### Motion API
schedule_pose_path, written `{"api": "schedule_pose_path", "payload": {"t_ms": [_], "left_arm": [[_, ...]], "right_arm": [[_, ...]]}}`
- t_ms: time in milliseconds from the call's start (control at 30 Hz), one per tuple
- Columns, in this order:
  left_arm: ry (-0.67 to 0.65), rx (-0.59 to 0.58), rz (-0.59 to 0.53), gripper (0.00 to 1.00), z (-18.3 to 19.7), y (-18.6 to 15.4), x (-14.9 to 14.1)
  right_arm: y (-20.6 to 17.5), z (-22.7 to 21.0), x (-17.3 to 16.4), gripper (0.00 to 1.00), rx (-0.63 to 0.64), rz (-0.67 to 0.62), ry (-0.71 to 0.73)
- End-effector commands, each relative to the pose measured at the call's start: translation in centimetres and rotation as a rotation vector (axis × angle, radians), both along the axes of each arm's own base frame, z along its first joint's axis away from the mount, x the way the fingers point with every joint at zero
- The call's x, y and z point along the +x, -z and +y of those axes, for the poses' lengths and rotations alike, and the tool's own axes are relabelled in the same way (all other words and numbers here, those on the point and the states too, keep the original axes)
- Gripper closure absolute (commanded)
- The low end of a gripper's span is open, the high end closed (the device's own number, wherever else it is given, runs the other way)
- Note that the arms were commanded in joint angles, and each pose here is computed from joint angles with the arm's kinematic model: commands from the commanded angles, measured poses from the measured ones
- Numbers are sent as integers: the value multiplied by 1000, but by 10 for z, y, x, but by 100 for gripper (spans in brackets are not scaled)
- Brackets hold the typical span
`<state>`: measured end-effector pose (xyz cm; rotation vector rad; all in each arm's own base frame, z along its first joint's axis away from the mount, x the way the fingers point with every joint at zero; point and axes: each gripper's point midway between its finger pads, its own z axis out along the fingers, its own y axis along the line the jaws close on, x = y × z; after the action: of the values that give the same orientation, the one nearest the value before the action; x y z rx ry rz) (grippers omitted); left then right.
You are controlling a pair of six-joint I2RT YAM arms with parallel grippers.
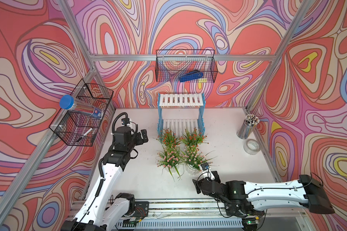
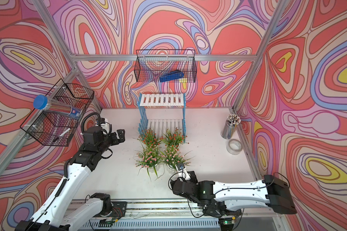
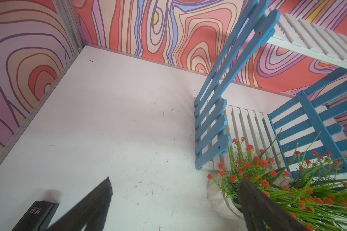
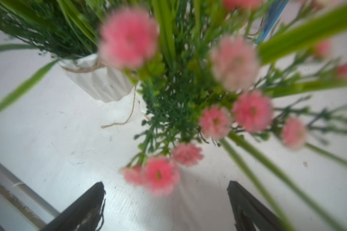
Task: Place the baby's breath potted plants on the rack by color
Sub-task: Pick up the baby's breath potted plant from the center of the board.
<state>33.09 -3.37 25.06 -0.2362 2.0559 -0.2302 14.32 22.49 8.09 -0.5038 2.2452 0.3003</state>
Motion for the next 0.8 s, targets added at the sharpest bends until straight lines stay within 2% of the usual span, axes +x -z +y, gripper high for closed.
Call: {"api": "schedule_pose_path", "payload": {"t_ms": [0, 133, 400, 767], "left_arm": [[13, -5, -8, 0, -3, -10, -8], [16, 2, -3, 0, -2, -11, -11], [13, 4, 1, 0, -3, -10, -15], [18, 4, 1, 0, -6, -12, -12]], "right_arm": [[-15, 14, 14, 2, 113, -115, 24], [-17, 18, 17, 2, 153, -189, -11], [-12, 24, 26, 2, 153, -276, -36], [-7, 37, 64, 2, 162, -275, -32]]}}
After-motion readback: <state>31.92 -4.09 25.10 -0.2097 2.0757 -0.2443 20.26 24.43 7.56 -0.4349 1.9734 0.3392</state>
